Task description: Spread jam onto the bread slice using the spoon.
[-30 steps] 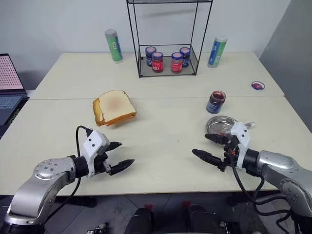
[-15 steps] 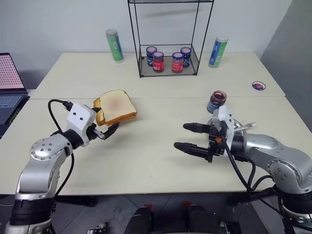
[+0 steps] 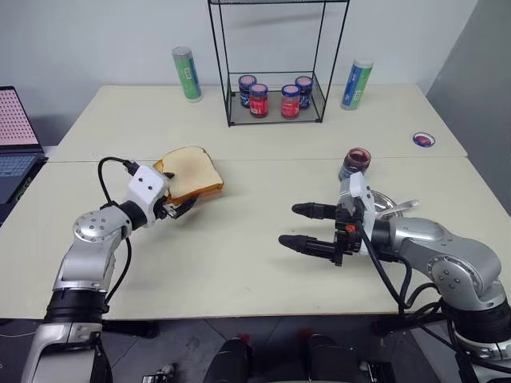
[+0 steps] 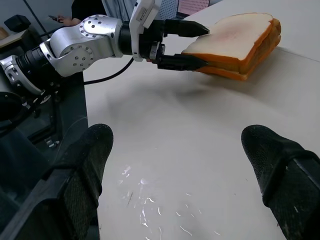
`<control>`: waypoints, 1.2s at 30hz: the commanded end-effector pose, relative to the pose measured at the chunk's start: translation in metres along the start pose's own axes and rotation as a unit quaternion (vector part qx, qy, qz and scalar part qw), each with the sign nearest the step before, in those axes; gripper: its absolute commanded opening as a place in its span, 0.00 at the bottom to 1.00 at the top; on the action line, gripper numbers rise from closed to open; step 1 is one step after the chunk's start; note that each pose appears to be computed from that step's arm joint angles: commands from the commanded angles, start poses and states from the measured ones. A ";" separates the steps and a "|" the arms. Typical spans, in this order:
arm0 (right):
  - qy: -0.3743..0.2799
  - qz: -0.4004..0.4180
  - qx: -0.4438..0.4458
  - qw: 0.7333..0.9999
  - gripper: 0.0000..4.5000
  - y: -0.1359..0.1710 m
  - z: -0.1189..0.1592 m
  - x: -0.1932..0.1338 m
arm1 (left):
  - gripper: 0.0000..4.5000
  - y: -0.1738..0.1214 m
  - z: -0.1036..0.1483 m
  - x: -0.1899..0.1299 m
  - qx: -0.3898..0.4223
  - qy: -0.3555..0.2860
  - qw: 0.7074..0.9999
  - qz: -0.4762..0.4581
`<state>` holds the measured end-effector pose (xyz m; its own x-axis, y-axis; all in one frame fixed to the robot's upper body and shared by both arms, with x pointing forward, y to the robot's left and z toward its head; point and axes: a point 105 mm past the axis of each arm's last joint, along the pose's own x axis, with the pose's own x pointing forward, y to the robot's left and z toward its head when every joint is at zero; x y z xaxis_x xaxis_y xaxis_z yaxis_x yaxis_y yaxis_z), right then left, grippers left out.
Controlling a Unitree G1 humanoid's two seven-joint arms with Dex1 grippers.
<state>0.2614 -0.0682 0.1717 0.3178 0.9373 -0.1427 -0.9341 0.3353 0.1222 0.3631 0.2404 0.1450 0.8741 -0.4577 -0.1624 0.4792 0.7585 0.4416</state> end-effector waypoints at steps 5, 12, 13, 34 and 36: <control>-0.016 -0.009 -0.020 1.000 1.00 0.005 0.007 -0.004 | 0.46 0.008 0.019 -0.002 -0.015 -0.038 0.999 -0.005; -0.018 -0.012 -0.019 1.000 1.00 0.006 0.006 -0.004 | 0.13 0.009 0.019 -0.005 -0.031 -0.035 0.999 -0.014; -0.018 -0.012 -0.019 1.000 1.00 0.006 0.006 -0.004 | 0.09 0.010 0.019 -0.006 -0.039 -0.036 0.998 -0.015; -0.018 -0.062 -0.025 0.998 1.00 0.003 0.006 -0.018 | 0.01 -0.079 0.099 0.027 0.119 -0.113 0.973 -0.160; -0.014 -0.071 -0.019 0.997 1.00 0.004 0.002 -0.020 | 0.01 -0.107 0.076 0.034 0.162 -0.095 0.964 -0.190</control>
<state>0.2572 -0.0830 0.1694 0.4367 0.8874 -0.1479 -0.8869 0.4522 0.0943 0.3416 0.1196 0.1789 0.6173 -0.7679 -0.1711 0.7037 0.4417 0.5565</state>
